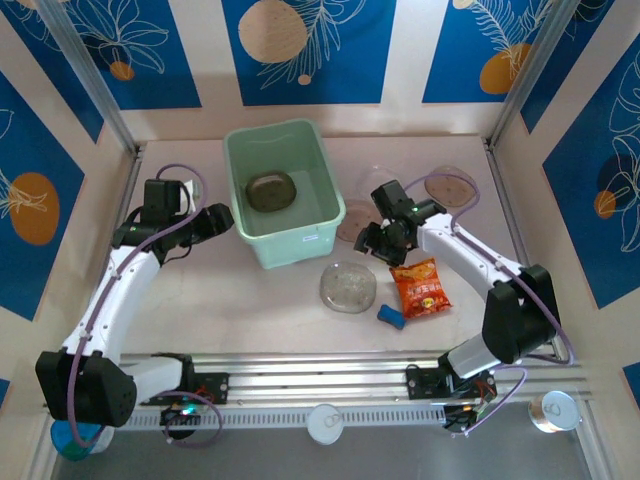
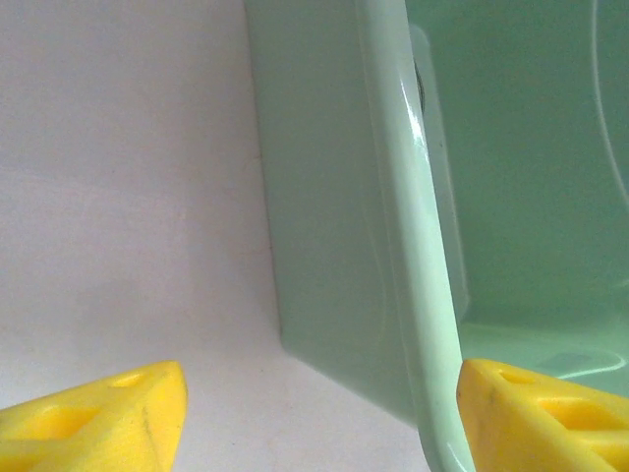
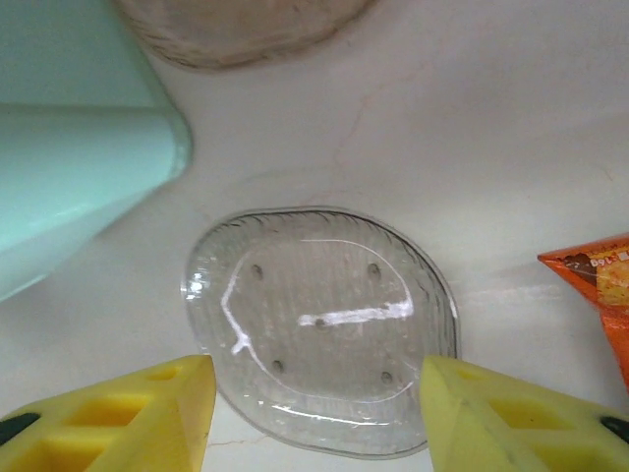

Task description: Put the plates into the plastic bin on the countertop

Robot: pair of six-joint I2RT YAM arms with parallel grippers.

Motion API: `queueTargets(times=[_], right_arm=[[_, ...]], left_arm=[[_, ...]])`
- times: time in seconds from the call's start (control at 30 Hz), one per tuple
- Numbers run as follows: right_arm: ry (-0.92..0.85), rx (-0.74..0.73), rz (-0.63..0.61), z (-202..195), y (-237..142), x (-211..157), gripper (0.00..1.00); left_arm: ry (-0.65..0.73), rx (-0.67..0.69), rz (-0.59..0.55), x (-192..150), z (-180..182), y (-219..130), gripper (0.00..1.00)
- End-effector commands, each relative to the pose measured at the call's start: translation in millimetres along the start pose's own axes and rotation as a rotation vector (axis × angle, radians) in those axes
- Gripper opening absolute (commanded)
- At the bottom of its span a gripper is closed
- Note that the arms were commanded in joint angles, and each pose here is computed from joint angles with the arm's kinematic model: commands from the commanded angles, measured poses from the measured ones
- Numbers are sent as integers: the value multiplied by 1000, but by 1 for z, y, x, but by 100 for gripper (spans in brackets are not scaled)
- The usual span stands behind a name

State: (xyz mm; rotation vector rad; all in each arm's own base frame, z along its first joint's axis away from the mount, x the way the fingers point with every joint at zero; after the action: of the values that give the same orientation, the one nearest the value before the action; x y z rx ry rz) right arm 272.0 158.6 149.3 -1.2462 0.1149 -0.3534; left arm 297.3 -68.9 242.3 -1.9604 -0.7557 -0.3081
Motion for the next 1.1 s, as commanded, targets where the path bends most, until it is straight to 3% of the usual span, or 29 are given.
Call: queueTargets(times=[0.0, 0.5, 1.07], right_arm=[[-3, -69, 83, -16, 20, -13, 56], [-81, -122, 194, -50, 59, -33, 48], [-128, -85, 243, -51, 73, -41, 36]], left_arm=[[40, -32, -21, 3, -8, -5, 73], [72, -53, -3, 4, -10, 3, 73], [53, -41, 4, 4, -8, 9, 73]])
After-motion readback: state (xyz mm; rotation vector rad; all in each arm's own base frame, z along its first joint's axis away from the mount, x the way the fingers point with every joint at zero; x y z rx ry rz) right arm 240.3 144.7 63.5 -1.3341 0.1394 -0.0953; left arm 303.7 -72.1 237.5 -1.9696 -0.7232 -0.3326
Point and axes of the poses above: each hand's point on the last joint's axis, 136 mm out from that joint toward the fingers, its own y axis out along the fingers, its own z axis along the line the jaws close on, x = y × z, the point moved 4 cm from there along -y, back along the fingers, and after that the axes turned 2 degrees about -y, right-handed, at the moved point
